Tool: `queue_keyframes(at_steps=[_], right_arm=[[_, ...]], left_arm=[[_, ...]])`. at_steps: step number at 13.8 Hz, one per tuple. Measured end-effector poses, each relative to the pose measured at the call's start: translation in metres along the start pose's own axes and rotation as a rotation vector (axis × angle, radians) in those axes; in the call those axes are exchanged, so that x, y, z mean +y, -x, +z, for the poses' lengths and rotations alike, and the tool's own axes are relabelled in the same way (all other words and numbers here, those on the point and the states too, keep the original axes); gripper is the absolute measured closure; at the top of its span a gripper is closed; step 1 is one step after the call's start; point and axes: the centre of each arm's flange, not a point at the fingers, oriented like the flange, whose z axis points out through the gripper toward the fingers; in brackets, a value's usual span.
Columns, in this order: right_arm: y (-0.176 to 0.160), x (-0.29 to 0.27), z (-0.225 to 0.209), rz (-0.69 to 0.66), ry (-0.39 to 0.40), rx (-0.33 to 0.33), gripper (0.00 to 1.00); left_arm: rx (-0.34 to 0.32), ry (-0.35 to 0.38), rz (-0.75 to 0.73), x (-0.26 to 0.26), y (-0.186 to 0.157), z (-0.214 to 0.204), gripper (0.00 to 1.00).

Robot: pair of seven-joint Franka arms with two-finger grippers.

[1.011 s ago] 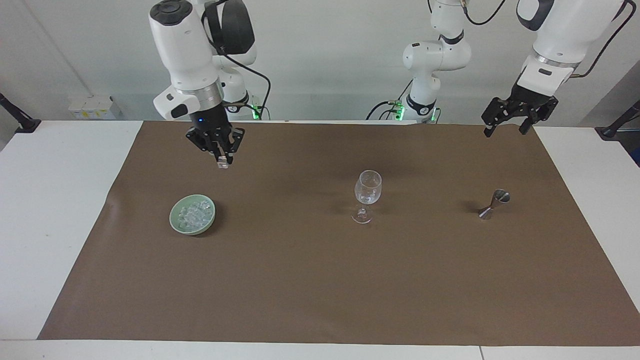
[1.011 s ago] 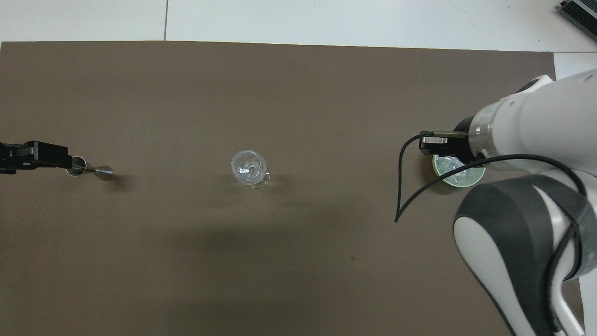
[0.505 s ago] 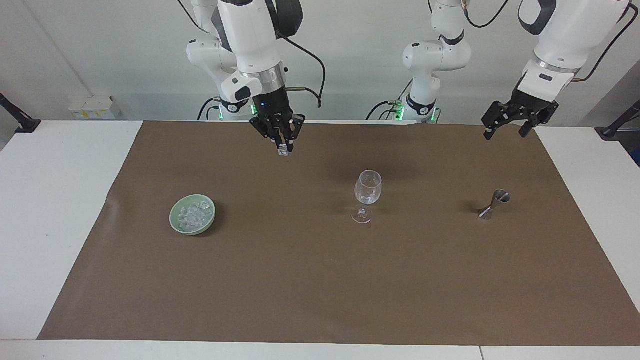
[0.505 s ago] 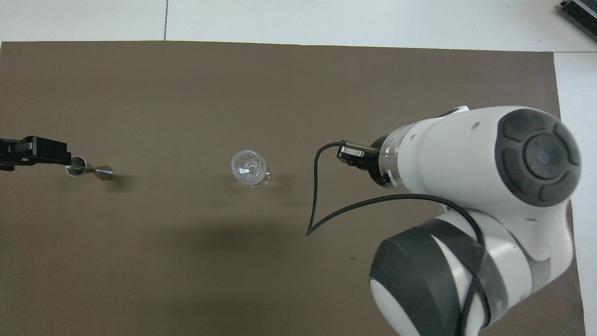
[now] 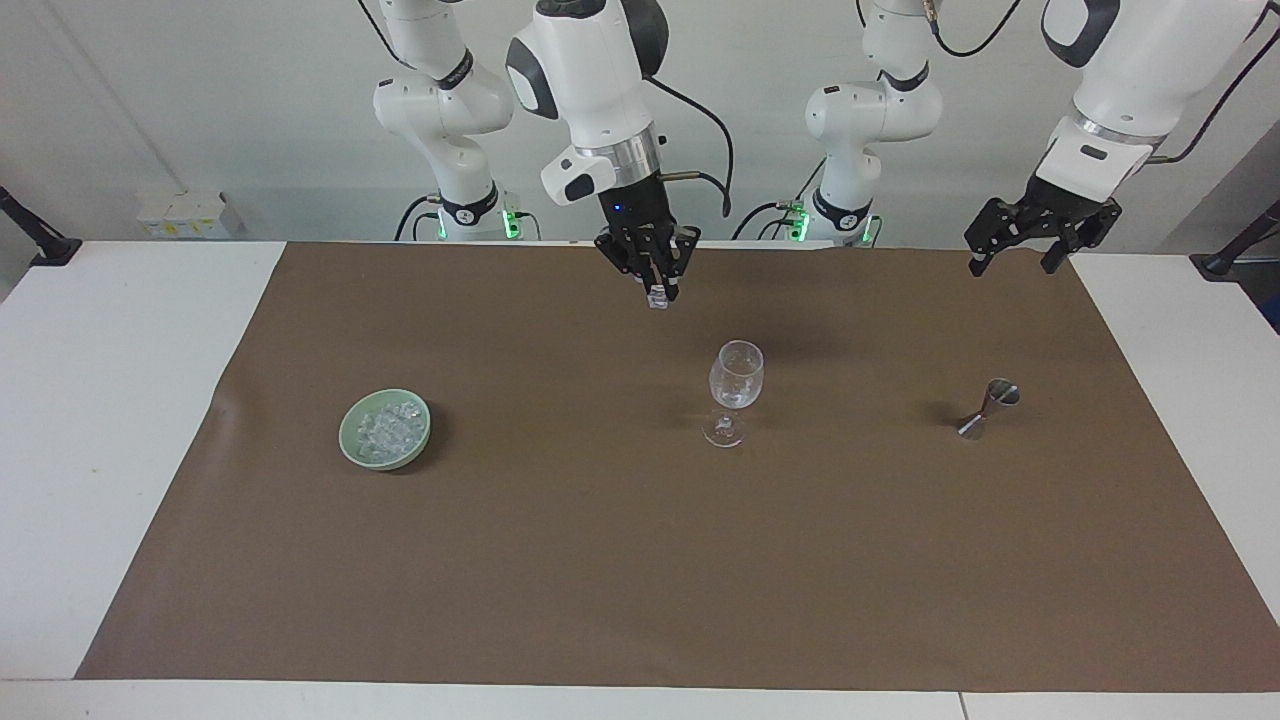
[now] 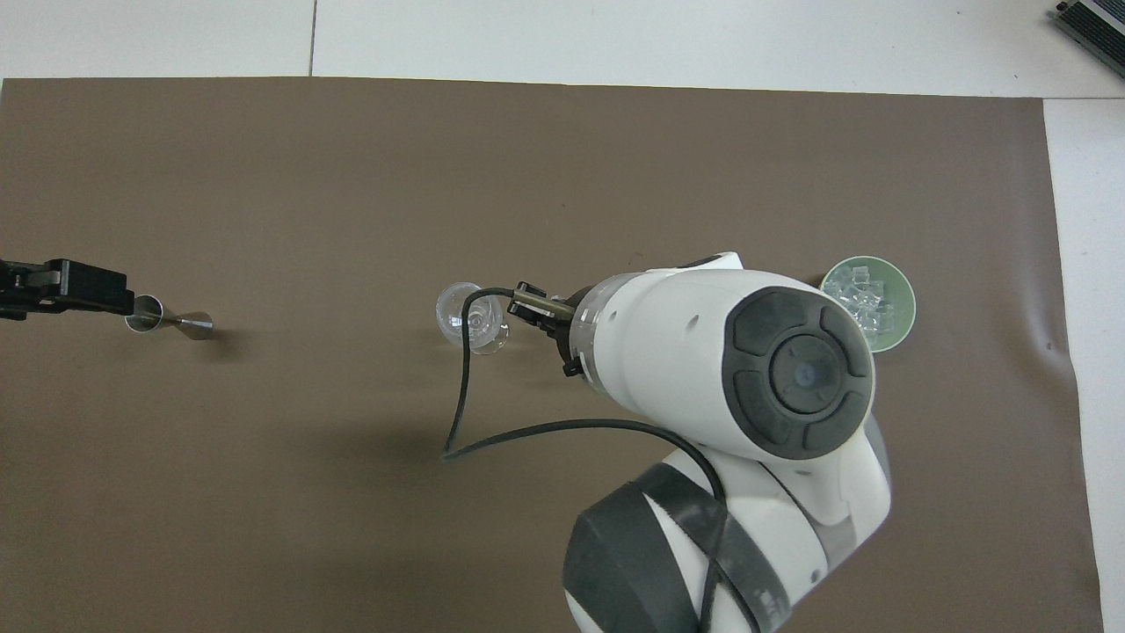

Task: Pour wine and add ice with both arms
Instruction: 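Lift the ice cube and carry it over the wine glass, then open the right gripper to drop the ice into the glass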

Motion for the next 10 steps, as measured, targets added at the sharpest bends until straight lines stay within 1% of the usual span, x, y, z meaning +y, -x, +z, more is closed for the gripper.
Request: queue_keyframes(at_steps=[3, 5, 7, 10], right_arm=[[0.005, -0.014, 0.023, -0.006, -0.039, 0.004, 0.76], [0.009, -0.023, 0.037, -0.014, -0.066, -0.009, 0.76], [0.013, -0.027, 0.049, -0.034, -0.065, -0.009, 0.76], [0.017, -0.036, 0.066, -0.043, -0.057, 0.009, 0.76]], left_arm=[[-0.007, 0.0, 0.011, 0.0, -0.002, 0.003, 0.0], [-0.006, 0.0, 0.012, 0.0, -0.002, 0.003, 0.0], [-0.003, 0.0, 0.012, 0.0, -0.002, 0.001, 0.0], [0.004, 0.0, 0.012, 0.0, -0.002, -0.002, 0.0]])
